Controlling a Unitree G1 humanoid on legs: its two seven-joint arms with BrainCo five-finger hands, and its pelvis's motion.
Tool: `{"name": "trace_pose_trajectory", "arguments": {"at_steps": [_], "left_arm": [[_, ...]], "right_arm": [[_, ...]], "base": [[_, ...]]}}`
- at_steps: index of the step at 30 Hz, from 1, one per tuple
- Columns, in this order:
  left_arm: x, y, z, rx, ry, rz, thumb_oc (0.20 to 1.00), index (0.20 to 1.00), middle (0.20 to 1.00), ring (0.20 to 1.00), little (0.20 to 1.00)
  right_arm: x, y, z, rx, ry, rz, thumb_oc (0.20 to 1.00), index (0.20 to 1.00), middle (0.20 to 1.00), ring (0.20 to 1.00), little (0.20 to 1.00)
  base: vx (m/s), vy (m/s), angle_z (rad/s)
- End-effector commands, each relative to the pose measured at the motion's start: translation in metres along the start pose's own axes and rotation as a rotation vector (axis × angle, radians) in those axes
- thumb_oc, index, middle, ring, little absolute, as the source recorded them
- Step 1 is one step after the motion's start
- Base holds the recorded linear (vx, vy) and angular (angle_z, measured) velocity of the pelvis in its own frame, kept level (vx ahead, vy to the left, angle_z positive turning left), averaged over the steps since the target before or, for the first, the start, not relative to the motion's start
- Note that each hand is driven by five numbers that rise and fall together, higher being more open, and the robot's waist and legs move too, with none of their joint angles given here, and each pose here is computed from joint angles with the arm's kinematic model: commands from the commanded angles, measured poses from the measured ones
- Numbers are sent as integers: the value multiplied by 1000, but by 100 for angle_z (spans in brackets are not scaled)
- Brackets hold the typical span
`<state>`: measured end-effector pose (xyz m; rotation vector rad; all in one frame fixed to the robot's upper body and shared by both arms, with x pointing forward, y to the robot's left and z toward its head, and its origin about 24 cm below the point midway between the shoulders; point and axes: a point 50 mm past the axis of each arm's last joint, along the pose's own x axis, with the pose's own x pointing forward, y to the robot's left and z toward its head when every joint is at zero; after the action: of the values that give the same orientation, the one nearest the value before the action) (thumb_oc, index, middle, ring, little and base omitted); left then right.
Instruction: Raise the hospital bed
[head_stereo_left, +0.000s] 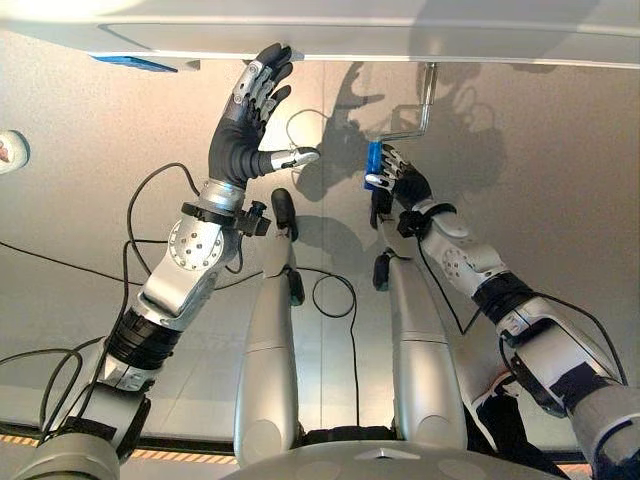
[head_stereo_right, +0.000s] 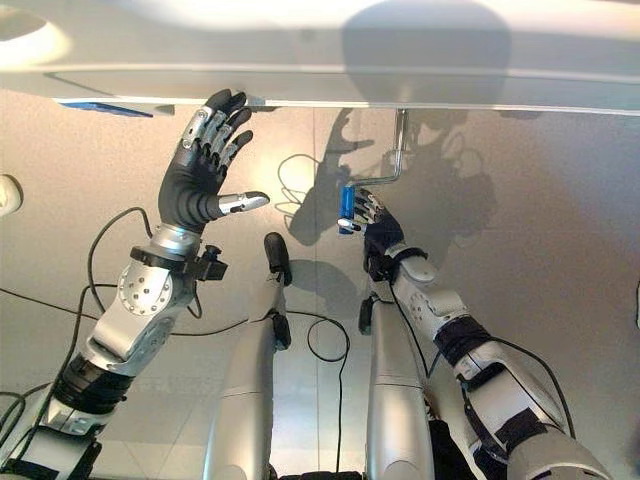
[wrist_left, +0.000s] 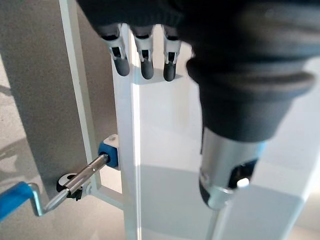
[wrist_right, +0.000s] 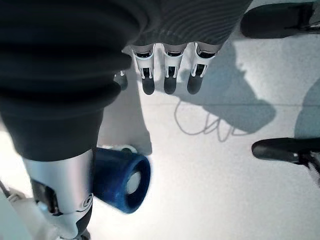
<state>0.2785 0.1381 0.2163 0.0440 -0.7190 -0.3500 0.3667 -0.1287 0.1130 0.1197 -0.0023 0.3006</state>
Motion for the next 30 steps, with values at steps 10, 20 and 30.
{"name": "trace_pose_trajectory", "arguments": {"at_steps": [10, 20, 30], "left_arm": [[-2, -11, 23, -17, -118, -40, 1000, 1000, 1000, 1000, 1000], [-1, -11, 23, -21, -122, -32, 1000, 1000, 1000, 1000, 1000], [-2, -12, 25, -28, -131, -35, 1000, 1000, 1000, 1000, 1000]], "right_arm": [[8, 7, 9, 21, -32, -6, 1000, 1000, 1000, 1000, 1000], [14, 11, 14, 19, -40, -13, 200, 200, 200, 200, 200], [13, 10, 13, 28, -42, -15, 200, 200, 200, 200, 200]], "base": [[0, 0, 0], [0, 0, 0], [0, 0, 0]]}}
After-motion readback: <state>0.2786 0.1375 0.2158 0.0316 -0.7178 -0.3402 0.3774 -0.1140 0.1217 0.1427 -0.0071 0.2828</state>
